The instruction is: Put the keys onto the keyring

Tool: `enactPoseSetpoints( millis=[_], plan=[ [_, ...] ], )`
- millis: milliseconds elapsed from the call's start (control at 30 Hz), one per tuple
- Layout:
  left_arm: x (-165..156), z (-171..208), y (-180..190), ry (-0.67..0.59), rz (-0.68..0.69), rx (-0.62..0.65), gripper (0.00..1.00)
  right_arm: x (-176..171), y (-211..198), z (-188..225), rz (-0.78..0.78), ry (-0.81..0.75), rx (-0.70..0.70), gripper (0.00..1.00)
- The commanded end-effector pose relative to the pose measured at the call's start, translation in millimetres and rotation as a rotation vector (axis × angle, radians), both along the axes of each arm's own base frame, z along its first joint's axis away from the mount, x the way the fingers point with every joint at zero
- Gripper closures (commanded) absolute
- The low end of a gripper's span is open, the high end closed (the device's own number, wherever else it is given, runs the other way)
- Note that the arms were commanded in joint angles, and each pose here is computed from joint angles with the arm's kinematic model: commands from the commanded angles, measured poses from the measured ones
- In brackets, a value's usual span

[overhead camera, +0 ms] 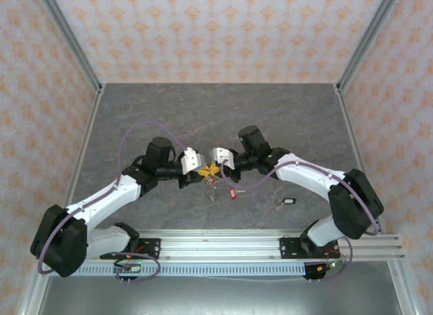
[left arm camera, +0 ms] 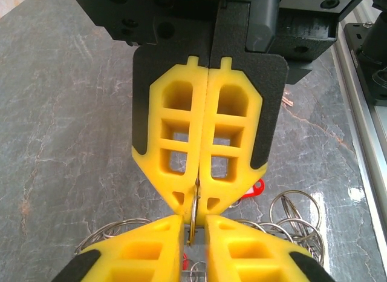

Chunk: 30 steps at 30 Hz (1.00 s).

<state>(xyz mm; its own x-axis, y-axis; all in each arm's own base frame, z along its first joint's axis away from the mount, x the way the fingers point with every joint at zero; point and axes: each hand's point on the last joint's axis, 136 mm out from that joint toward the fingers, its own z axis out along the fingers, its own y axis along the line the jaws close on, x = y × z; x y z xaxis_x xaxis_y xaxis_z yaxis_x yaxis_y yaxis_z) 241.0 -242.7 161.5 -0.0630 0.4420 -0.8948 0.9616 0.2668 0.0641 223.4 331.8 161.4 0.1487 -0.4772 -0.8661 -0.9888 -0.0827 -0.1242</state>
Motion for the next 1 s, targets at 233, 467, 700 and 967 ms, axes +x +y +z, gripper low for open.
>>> enactPoseSetpoints(
  millis=[233,467,700,967],
  plan=[
    [3,11,0,-0.018,-0.009,-0.011,1.00,-5,2,19,0.032,-0.043,0.064,0.95],
    [6,12,-1,-0.017,0.011,-0.051,1.00,-1,-1,19,-0.006,-0.073,0.067,0.91],
    [3,12,-1,-0.007,0.006,-0.084,1.00,2,-2,19,-0.039,-0.084,0.092,0.91],
    [1,14,3,-0.007,0.019,-0.112,1.00,4,-1,27,-0.073,-0.091,0.146,0.90]
  ],
)
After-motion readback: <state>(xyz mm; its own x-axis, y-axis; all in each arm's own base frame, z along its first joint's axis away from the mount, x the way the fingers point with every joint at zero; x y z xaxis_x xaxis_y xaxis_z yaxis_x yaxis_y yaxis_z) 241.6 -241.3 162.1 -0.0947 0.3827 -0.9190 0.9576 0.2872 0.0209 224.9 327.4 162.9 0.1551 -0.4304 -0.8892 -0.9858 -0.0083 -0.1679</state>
